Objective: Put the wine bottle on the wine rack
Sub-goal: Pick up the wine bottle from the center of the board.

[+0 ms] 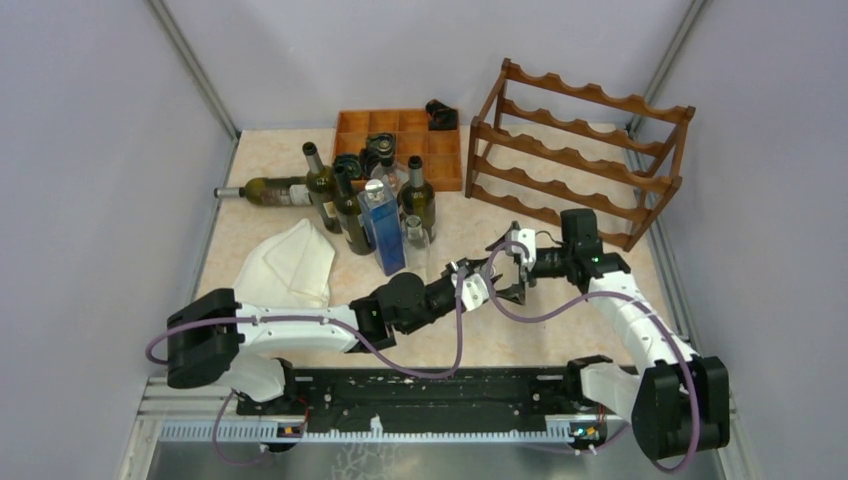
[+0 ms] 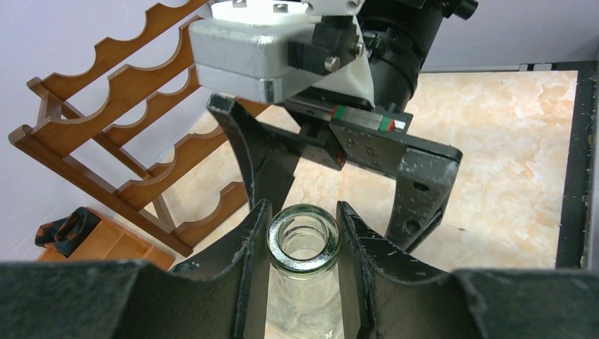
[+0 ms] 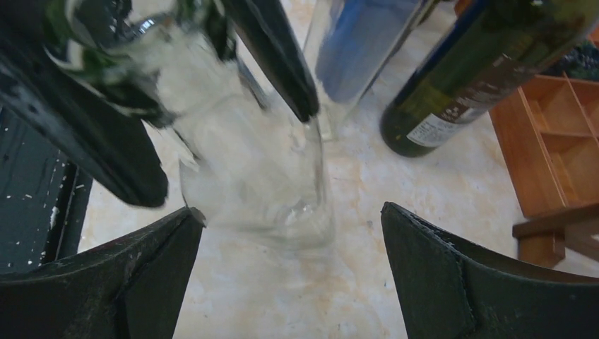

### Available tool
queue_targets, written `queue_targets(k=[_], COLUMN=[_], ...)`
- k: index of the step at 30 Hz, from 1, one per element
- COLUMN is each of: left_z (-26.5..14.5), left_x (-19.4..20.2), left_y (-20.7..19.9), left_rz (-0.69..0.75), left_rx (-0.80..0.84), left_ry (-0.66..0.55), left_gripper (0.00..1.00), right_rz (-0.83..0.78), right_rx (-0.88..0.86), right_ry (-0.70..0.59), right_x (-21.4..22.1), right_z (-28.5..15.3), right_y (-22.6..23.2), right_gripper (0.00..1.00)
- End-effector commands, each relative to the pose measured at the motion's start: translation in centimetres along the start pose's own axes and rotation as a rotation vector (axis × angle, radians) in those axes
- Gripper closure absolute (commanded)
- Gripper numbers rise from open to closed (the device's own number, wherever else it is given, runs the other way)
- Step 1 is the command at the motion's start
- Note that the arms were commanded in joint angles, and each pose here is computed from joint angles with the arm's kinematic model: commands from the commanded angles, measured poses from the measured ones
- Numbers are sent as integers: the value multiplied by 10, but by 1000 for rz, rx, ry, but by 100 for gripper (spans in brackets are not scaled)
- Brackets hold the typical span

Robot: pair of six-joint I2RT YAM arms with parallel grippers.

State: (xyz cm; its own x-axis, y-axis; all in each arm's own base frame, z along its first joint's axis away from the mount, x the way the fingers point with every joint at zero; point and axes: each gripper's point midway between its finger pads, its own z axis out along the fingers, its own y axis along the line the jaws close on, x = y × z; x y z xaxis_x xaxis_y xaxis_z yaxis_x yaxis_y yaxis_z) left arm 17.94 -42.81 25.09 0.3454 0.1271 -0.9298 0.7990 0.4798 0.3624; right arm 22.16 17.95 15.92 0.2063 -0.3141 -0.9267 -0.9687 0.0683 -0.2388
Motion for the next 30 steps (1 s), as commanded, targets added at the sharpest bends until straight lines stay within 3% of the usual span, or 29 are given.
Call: queue_targets(k=[1,5,12,14,17,18,22,24,26,30], left_z=[5,6,-2,-4,-8,-9,-20,-28,-39,-64], left_x=[-47,-54,-62,-61,-57,-54,-48,-46,-43,-47], left_y=[11,11,8,7,4,2,2,4,6,-2], left_rz=[-51,-76,-133,-144,-156,-165,-214,-257,-285,-356], left_rx=[-24,-28,-9,-5,15,21,29,18,22,109], left_ry=[-125,-157,-211,-215,-202,-191,-152,-129,-97,-36], left_gripper=[100,100,100,100,99,89,26,9,2,1], right_rz=[-64,-49,-57,-60,-81,-79,-118,-138,-138,-163], right_rx=[-74,-96,-110,-113,-119,-123,-111,-104,-97,-81], right_ry=[-81,-94,-105,-108,-98,-85,-24,4,23,108], right_x=[-17,-17,-18,-20,-21,-20,-16,-14,-13,-9], right_z=[14,23,29,29,27,26,19,14,6,-12], right_y=[10,15,16,16,16,18,17,17,17,15], right_gripper=[5,10,28,38,61,69,92,98,100,100])
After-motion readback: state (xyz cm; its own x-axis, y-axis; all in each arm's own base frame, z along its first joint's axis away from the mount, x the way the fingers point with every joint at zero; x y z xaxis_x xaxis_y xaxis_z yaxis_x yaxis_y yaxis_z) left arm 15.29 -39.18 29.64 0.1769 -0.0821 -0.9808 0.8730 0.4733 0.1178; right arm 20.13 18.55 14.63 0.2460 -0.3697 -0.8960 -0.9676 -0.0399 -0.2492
